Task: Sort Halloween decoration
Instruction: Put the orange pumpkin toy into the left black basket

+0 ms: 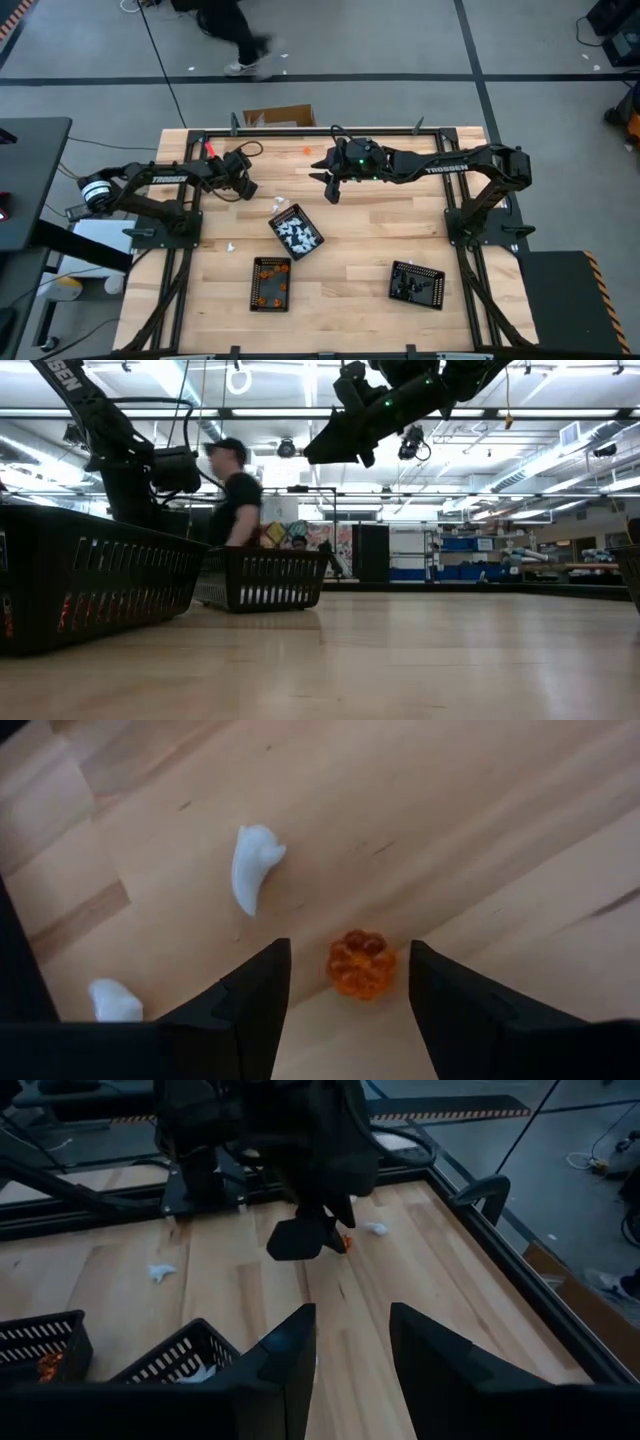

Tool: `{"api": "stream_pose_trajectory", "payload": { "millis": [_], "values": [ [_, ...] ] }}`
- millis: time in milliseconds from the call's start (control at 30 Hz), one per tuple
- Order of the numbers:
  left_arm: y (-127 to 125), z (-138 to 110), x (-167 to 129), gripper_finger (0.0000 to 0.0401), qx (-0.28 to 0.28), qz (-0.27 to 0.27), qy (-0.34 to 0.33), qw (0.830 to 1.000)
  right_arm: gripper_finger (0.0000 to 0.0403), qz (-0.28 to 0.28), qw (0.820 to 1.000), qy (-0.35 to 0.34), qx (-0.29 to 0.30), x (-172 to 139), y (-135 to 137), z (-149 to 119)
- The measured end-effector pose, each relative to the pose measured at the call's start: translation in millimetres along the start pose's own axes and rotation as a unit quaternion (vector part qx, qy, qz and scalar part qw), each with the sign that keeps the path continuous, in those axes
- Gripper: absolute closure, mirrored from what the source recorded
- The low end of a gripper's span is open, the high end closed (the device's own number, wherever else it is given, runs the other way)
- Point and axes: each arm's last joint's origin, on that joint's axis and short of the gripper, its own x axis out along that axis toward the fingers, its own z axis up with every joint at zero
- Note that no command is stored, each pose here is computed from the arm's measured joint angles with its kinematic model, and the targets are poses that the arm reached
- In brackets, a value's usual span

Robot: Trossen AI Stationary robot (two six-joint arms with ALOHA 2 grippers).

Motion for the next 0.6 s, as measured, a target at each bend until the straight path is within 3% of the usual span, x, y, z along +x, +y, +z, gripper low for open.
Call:
{"api": "stream_pose_trajectory", "payload": {
  "millis": [400, 600],
  "values": [
    [-4.0, 1.2, 10.0, 0.0196, -0.011, -0.041, 0.010, 0.999, 0.0268, 0.011, 1.000, -0.009, -0.009, -0.1, 7.9, 1.8],
    [-3.2, -1.4, 10.1, 0.0237, -0.019, -0.053, 0.030, 0.998, 0.0268, 0.013, 1.000, -0.010, -0.014, -0.2, 9.5, 1.9]
  ]
}}
